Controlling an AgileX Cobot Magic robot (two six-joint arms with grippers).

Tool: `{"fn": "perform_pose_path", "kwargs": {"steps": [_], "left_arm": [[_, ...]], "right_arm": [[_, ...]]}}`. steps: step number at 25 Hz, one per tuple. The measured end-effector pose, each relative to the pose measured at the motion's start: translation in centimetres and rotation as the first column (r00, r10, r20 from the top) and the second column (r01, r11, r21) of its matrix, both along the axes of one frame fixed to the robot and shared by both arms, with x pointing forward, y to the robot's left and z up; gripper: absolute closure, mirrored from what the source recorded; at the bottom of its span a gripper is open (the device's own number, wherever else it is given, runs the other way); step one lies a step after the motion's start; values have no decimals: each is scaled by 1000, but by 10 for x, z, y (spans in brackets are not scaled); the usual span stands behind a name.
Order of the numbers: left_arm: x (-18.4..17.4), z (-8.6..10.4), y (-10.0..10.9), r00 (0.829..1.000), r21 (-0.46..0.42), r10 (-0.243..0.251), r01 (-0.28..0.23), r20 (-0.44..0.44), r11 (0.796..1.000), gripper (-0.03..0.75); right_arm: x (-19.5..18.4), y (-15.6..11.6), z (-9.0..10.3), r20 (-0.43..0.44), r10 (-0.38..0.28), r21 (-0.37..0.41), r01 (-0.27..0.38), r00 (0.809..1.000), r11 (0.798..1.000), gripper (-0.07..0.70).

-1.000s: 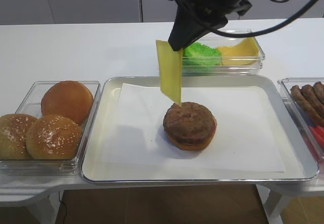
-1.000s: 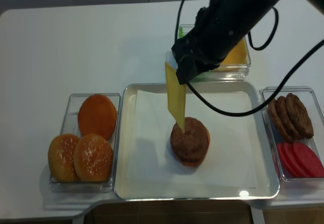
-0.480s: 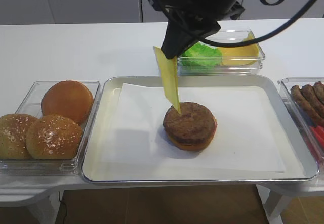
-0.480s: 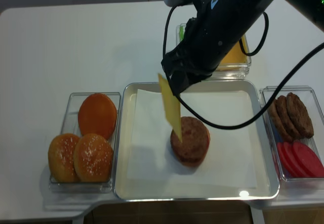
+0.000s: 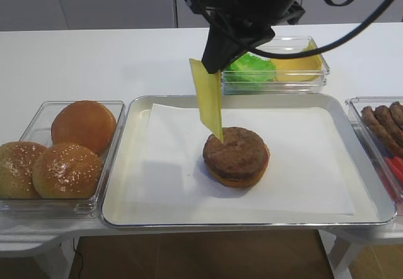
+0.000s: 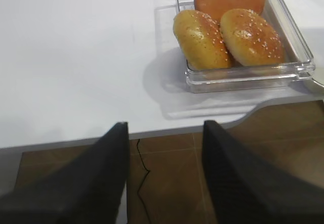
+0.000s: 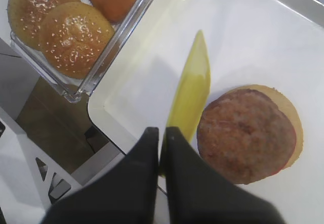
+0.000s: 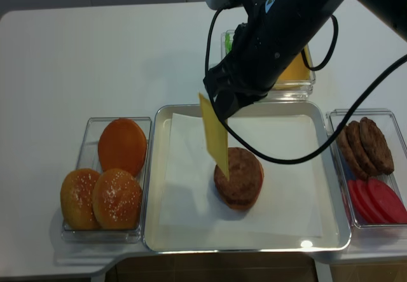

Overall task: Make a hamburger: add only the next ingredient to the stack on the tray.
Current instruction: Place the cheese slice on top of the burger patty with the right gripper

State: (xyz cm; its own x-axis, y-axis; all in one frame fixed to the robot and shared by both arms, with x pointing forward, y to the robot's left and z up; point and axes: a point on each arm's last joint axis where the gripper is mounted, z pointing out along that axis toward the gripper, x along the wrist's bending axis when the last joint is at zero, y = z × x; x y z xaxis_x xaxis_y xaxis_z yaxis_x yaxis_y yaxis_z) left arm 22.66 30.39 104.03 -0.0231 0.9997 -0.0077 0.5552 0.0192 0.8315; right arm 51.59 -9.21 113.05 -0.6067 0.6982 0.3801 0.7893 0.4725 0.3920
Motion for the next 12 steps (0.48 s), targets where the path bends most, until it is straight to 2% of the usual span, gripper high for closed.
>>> {"fn": "perform_pose_path", "kwargs": {"steps": [5,7,12], "left_arm": [[0,0,0,1000,0,0,0,0,1000,367],[0,0,0,1000,0,0,0,0,1000,367],[0,0,0,1000,0,0,0,0,1000,367]], "right_arm": [[-6,-4,-6,-23,-2,-13,1,1000,1000,608],[-13,-8,-14,-45,-7,-26,6,999,1000,608],[-25,-15,-21,-45,-27,-18,26,999,999,608]]}}
